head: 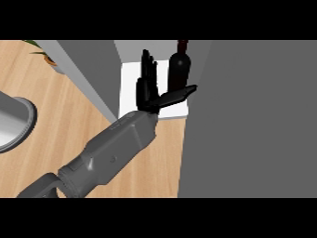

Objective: Pick up the wine, place it into the cabinet and close the cabinet

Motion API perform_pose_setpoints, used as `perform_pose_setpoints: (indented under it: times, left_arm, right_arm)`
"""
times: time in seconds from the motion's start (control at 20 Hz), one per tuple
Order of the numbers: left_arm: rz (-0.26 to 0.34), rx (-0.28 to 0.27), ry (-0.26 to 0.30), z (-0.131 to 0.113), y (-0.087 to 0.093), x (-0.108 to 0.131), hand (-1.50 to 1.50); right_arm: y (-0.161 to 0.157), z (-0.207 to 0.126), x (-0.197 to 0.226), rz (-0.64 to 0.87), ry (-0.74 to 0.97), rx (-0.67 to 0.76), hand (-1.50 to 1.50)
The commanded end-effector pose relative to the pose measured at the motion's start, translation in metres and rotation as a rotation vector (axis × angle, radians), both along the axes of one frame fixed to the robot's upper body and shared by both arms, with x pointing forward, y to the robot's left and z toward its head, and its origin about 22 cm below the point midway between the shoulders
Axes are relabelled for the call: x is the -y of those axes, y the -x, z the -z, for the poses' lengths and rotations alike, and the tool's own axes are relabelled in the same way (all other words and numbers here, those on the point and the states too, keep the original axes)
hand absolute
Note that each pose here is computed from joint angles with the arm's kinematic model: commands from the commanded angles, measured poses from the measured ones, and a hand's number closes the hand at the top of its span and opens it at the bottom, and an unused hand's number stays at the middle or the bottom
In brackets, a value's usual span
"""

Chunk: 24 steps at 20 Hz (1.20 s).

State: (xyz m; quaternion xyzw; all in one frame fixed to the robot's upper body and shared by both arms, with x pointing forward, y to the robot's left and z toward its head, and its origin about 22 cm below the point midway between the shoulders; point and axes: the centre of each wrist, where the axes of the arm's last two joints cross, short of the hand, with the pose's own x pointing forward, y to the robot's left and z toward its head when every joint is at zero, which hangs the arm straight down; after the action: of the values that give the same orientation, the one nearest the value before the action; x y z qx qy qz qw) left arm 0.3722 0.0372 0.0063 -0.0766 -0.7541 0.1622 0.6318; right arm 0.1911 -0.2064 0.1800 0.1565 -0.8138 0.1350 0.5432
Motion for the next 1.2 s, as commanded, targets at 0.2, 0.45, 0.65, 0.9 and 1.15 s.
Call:
perform_pose_setpoints:
  times: [0.2,0.45,0.65,0.9,1.15]
  left_arm:
    - [0.065,0.032,-0.005,-0.002,0.008,0.011,-1.50]
    - [0.089,0.047,-0.019,0.020,0.026,0.007,-1.50]
    - [0.078,0.069,-0.008,0.033,0.043,0.005,-1.50]
    - [0.113,0.077,0.000,0.026,0.055,0.014,-1.50]
    - [0.144,0.106,-0.004,0.031,0.068,-0.014,-1.50]
  right_arm:
    - [0.003,0.000,-0.006,0.017,0.021,-0.008,-1.50]
    - [0.005,-0.002,0.010,0.050,0.007,-0.016,-1.50]
    - [0.019,-0.014,0.011,0.069,-0.002,-0.022,-1.50]
    - [0.013,-0.013,-0.003,0.085,0.008,-0.010,-1.50]
    - [0.024,-0.008,0.003,0.093,-0.013,-0.027,-1.50]
